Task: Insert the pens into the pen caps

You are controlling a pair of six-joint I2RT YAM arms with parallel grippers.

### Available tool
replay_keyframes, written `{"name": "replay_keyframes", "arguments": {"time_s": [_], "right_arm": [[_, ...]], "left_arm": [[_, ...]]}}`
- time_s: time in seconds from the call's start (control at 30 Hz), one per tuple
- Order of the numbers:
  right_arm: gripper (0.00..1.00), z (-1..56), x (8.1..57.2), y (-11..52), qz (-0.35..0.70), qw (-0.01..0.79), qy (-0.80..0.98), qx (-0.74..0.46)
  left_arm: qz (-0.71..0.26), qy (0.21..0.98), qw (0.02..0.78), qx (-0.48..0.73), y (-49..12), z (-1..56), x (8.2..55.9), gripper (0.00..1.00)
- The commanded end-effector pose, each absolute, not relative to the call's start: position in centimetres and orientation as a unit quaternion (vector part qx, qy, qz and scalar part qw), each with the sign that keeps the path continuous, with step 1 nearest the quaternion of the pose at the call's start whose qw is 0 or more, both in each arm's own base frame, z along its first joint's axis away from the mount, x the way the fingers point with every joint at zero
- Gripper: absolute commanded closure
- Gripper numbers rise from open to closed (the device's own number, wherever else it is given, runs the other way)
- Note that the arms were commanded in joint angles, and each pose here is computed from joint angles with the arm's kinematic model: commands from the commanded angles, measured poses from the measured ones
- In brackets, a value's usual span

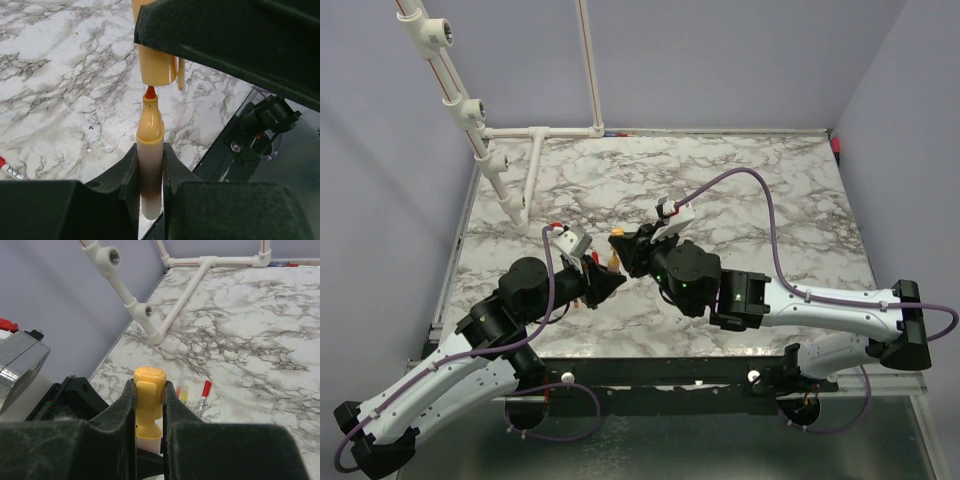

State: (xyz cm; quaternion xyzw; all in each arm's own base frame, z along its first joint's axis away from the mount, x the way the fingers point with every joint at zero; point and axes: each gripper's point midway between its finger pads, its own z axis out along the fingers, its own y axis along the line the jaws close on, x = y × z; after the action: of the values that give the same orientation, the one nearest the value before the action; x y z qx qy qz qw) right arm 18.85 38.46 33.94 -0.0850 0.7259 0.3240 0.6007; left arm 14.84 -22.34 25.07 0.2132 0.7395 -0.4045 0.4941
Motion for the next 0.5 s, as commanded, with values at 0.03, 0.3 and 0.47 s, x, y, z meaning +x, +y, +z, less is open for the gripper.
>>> {"name": "replay_keyframes", "arguments": {"time_s": [0.03, 0.3, 0.47], "right_arm": [[0.99, 33.3, 19.1, 38.5, 0.311, 0.609, 0.726, -0.074], [0.99, 32.4, 18.6, 38.8, 0.316, 0.597, 0.733, -0.081], [0.99, 32.1, 18.2, 39.0, 0.325, 0.59, 0.734, -0.086]], "left_arm": [[-0.402, 0.738, 0.502, 0.204, -22.1, 25.0, 15.2, 1.0], [-0.397, 0.741, 0.504, 0.199, -22.1, 24.8, 15.4, 1.0], [-0.395, 0.741, 0.506, 0.196, -22.0, 24.9, 15.5, 1.0]]}}
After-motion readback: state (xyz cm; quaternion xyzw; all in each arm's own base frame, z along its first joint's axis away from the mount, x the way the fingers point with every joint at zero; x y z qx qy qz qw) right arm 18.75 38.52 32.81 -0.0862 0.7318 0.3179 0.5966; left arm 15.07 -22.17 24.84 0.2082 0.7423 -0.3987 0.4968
